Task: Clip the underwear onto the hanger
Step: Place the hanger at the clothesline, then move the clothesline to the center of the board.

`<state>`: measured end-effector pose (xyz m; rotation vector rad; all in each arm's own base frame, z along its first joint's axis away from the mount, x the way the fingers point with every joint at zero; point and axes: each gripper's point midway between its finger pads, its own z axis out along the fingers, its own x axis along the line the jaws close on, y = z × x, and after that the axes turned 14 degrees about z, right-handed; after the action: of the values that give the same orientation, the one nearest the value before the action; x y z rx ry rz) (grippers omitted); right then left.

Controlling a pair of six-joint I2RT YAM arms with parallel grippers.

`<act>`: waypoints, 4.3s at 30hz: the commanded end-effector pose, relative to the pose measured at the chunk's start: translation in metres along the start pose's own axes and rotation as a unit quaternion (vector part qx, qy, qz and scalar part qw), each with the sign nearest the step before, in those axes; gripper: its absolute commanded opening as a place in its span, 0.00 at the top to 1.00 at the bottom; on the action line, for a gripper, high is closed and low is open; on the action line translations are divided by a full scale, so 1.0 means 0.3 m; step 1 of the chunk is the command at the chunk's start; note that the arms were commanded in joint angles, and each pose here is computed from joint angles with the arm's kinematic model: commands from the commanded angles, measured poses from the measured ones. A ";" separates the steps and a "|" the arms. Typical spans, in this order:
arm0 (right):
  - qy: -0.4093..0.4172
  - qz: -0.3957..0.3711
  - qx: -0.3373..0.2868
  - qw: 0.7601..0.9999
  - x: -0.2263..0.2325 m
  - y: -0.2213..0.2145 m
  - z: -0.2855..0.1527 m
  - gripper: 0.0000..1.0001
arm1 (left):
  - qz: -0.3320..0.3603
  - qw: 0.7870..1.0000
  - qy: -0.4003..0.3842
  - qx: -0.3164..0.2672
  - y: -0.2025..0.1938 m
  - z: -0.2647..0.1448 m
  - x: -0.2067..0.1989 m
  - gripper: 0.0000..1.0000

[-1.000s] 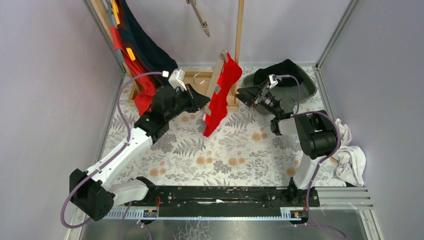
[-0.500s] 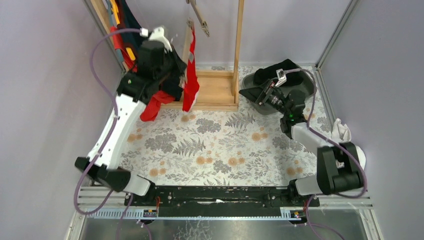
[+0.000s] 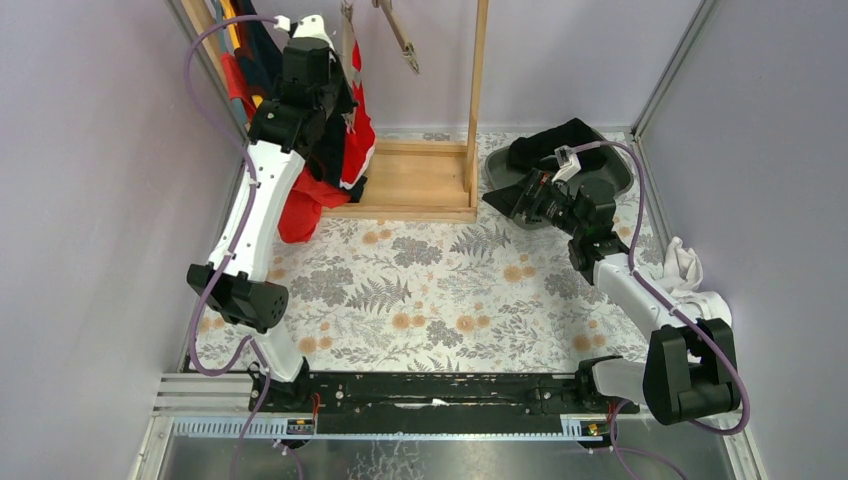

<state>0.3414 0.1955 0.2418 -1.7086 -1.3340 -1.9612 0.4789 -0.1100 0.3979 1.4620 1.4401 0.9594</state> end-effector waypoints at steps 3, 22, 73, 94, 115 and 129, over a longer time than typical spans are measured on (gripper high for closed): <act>0.013 -0.017 -0.005 1.000 0.015 0.013 0.004 0.01 | -0.016 0.986 0.030 -0.163 0.305 -0.074 0.092 1.00; 0.039 -0.010 0.003 0.999 0.031 -0.006 0.003 0.01 | 0.006 0.963 0.035 -0.267 0.497 -0.006 0.116 1.00; 0.049 -0.010 0.004 0.999 0.031 -0.011 0.007 0.01 | 0.034 0.947 0.066 -0.313 0.579 0.091 0.167 0.53; -0.042 -0.172 -0.023 0.984 0.202 0.074 0.082 0.01 | -0.040 0.955 0.019 -0.294 0.444 -0.370 0.148 0.28; -0.162 -0.208 -0.029 0.964 0.089 0.021 -0.032 0.01 | 0.003 0.977 -0.023 -0.212 0.378 -0.256 -0.422 0.14; -0.204 -0.213 -0.031 0.955 0.026 0.013 -0.083 0.01 | -0.015 0.979 -0.010 -0.202 0.347 -0.131 -0.411 0.12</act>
<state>0.3243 0.1813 0.2444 -2.0801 -1.9323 -1.8803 0.4604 -0.2343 0.5068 1.2162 1.1489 1.1476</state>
